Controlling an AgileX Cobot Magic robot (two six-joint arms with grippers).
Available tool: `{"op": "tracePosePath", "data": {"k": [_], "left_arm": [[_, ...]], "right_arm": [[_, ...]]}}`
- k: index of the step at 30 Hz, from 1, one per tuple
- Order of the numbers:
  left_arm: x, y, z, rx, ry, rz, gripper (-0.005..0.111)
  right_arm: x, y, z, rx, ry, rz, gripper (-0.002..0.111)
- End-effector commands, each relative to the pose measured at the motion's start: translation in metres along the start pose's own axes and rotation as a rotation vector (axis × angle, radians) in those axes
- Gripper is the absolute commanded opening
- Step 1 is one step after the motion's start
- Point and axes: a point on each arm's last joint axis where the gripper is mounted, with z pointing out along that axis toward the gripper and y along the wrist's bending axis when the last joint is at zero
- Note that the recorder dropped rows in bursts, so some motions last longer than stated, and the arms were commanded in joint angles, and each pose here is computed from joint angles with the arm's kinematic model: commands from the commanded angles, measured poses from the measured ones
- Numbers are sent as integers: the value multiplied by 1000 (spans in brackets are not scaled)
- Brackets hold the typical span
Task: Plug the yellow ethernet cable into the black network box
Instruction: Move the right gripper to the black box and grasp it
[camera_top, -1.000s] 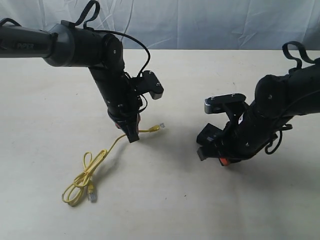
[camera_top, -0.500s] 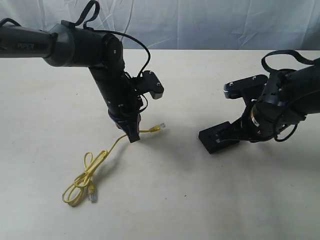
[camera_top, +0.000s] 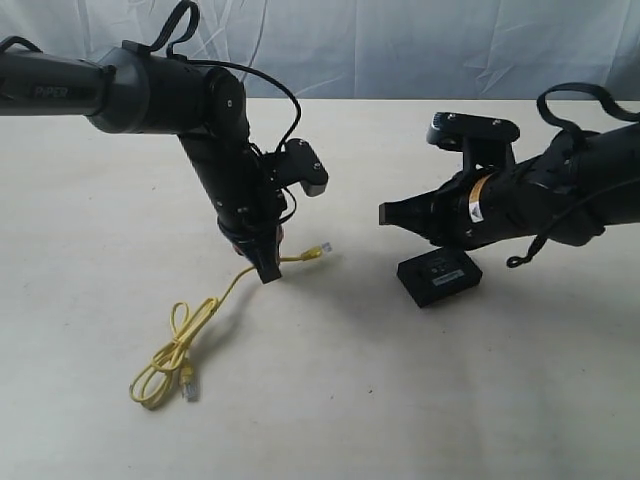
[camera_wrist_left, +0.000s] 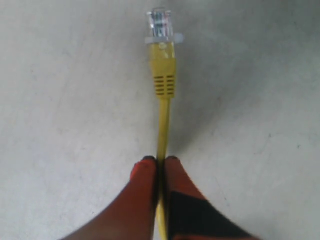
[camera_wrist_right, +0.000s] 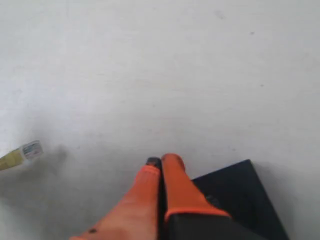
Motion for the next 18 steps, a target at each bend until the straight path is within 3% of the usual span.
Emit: {"op": "tracePosePath", "data": {"k": [1, 11, 18], "left_arm": [[-3, 0, -3, -11, -37, -18, 0], [-3, -1, -3, -5, -47, -28, 0], [-5, -1, -1, 1, -60, -43, 0]], "right_arm": [[6, 8, 18, -62, -13, 10, -1], [9, 10, 36, -31, 40, 20, -1], [16, 2, 34, 49, 122, -81, -1]]}}
